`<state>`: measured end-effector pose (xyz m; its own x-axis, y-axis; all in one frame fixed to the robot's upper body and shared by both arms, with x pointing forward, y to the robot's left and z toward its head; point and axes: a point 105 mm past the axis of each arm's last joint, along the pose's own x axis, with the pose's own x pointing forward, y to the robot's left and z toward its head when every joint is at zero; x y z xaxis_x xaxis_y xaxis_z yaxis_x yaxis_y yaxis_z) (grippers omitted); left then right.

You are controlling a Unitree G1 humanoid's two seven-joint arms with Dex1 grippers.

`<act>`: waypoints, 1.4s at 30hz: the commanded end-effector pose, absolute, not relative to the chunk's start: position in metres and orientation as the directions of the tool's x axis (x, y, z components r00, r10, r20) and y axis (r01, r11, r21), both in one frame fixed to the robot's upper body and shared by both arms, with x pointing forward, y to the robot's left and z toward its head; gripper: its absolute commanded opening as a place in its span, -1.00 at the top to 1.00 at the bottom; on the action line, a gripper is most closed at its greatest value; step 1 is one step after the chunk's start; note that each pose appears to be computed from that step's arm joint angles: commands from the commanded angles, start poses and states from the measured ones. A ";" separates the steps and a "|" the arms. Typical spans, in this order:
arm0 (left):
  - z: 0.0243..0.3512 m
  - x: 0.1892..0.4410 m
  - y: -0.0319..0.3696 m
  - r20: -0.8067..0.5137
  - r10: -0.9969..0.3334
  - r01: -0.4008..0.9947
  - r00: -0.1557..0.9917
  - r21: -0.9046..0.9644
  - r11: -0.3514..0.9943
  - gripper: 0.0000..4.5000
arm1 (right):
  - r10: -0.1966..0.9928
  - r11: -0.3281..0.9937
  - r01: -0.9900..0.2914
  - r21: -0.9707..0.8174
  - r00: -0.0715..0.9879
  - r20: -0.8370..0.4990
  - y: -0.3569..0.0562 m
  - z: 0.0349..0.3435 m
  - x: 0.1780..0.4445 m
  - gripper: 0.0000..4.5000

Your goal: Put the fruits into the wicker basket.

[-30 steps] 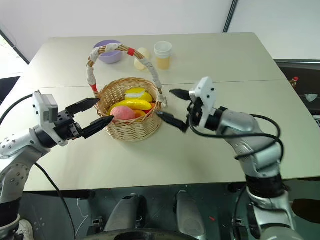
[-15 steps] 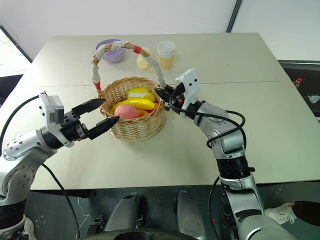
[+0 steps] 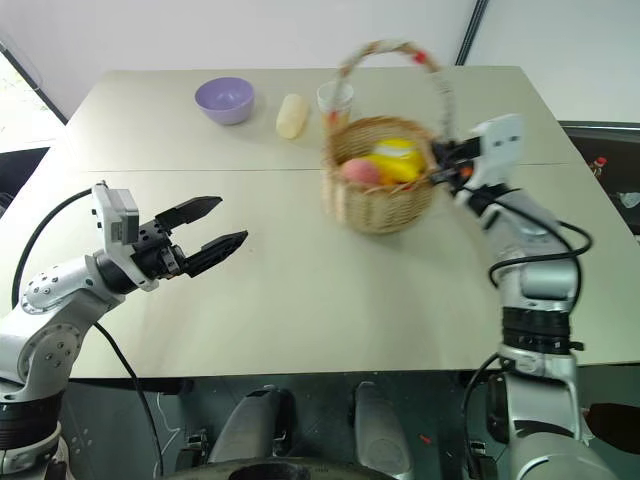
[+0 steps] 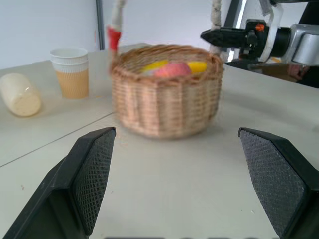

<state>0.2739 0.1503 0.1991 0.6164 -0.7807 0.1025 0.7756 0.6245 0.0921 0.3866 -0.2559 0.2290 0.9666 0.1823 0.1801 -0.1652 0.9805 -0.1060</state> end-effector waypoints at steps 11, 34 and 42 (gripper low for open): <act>0.208 0.278 0.151 0.136 -0.764 0.751 0.631 0.141 0.645 -0.87 | -0.042 0.994 0.069 -0.090 0.960 0.278 -0.316 0.244 0.392 -0.12; 0.148 0.275 0.257 -0.010 -0.380 0.380 0.925 0.069 0.923 -0.87 | 0.706 0.686 -0.689 -0.234 0.708 -0.013 -0.176 0.173 0.315 -0.81; 0.146 0.266 0.261 0.000 -0.358 0.357 0.934 0.062 0.932 -0.87 | 0.737 0.655 -0.721 -0.225 0.675 -0.018 -0.168 0.174 0.320 -0.81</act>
